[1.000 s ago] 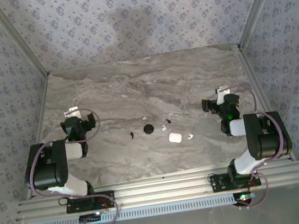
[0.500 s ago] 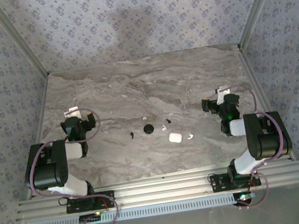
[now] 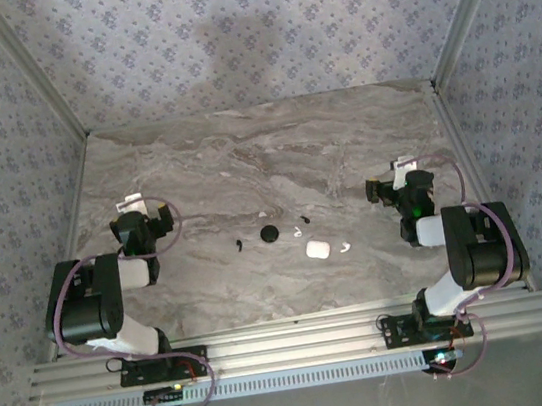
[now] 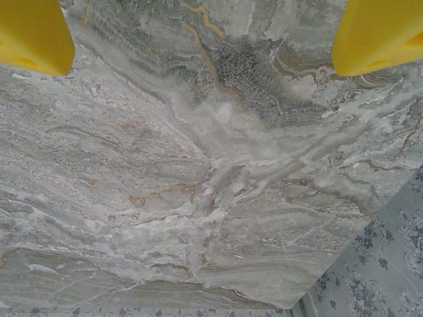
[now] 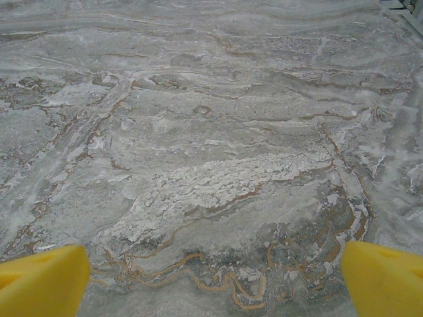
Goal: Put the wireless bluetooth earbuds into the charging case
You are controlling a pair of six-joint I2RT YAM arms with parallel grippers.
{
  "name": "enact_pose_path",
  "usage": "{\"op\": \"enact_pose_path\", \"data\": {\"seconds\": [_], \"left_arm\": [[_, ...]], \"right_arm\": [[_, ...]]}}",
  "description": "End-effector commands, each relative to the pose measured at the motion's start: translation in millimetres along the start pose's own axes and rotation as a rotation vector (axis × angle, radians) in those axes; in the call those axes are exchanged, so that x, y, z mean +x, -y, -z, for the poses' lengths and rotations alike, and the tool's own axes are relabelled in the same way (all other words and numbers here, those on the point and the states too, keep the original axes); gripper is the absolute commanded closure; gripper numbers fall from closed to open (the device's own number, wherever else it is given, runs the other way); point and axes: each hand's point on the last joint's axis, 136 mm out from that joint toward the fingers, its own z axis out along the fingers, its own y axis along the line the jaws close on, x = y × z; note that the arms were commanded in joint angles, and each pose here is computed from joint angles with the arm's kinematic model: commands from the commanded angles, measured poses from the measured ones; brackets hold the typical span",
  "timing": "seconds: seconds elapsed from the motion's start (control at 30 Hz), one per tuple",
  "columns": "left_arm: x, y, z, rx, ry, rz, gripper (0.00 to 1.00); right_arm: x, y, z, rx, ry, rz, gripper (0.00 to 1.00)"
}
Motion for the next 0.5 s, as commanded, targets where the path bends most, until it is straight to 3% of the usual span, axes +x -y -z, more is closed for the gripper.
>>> {"op": "enact_pose_path", "data": {"seconds": [0.0,0.27,0.4,0.47], "left_arm": [[-14,5,-1,0.016,0.034,0.013,0.00],[-22,5,3,0.016,0.027,0.011,0.00],[-40,3,12,0.000,-0.078,0.029,0.05],[-47,14,21,0.058,-0.125,0.029,0.11]], "right_arm": [[-14,2,-3,0.012,0.036,0.016,0.00],[-29,-1,0,-0.007,0.005,0.019,0.00],[-43,-2,12,-0.001,-0.164,-0.055,0.00],[-48,-9,24,-0.026,-0.250,-0.070,0.00]]}}
